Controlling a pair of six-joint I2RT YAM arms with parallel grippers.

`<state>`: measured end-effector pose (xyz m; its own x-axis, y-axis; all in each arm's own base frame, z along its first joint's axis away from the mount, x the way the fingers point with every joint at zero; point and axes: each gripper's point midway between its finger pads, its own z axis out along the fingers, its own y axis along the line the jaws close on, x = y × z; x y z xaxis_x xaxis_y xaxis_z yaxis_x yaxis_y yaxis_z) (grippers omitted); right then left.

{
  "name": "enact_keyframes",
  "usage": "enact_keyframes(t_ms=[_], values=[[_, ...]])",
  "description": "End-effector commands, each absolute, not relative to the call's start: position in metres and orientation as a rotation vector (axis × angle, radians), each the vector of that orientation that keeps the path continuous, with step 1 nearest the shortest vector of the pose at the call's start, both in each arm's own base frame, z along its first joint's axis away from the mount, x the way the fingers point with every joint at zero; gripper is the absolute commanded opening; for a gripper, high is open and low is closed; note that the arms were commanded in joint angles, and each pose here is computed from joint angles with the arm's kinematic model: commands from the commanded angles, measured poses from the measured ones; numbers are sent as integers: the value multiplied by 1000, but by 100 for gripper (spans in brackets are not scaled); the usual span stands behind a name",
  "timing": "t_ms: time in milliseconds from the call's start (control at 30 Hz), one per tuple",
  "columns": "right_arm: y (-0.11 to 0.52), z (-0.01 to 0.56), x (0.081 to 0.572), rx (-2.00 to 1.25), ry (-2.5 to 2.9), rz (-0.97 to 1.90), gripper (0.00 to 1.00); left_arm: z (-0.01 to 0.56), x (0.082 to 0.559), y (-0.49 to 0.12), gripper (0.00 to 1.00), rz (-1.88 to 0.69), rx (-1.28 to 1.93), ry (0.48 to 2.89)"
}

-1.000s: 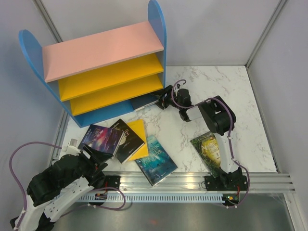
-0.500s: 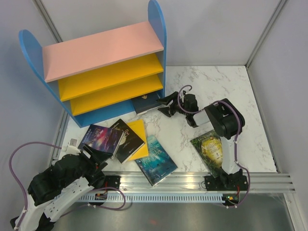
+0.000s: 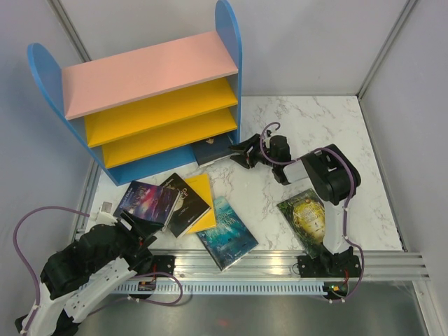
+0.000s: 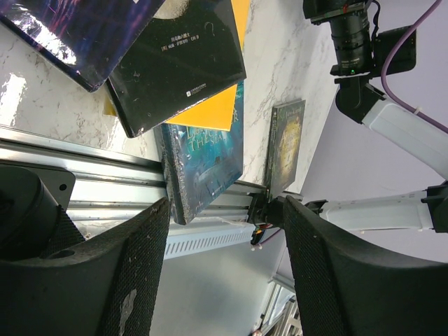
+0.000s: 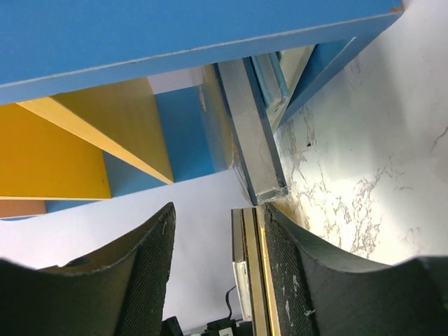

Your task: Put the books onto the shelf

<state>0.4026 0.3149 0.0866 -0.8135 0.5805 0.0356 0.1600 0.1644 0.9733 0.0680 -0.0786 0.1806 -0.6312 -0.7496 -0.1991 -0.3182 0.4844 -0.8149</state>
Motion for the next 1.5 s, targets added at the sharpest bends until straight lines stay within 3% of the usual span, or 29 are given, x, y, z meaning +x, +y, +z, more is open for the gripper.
enact_keyframes(t_ms=[0,300,567,800,1133,1233,1267,1467], values=[[319,114,403,623,2034,1746,57,183,69,-74,68,-1052,-908,2157],[327,116,414,653,1997,1785,41,185,67,-73,67,-1060,-905,2155],[340,111,420,657,2000,1797,33,182,66,-71,67,-1051,-913,2156],[350,118,424,661,1970,1826,31,180,64,-67,67,-1048,-927,2149],[343,186,406,495,1860,1895,27,180,63,-64,67,-1040,-928,2147],[343,175,392,469,1948,1840,11,180,65,-65,67,-1037,-927,2143],[341,172,387,465,1967,1825,0,182,66,-65,67,-1041,-923,2138],[332,116,357,478,2214,1623,0,176,67,-67,66,-1030,-921,2143]])
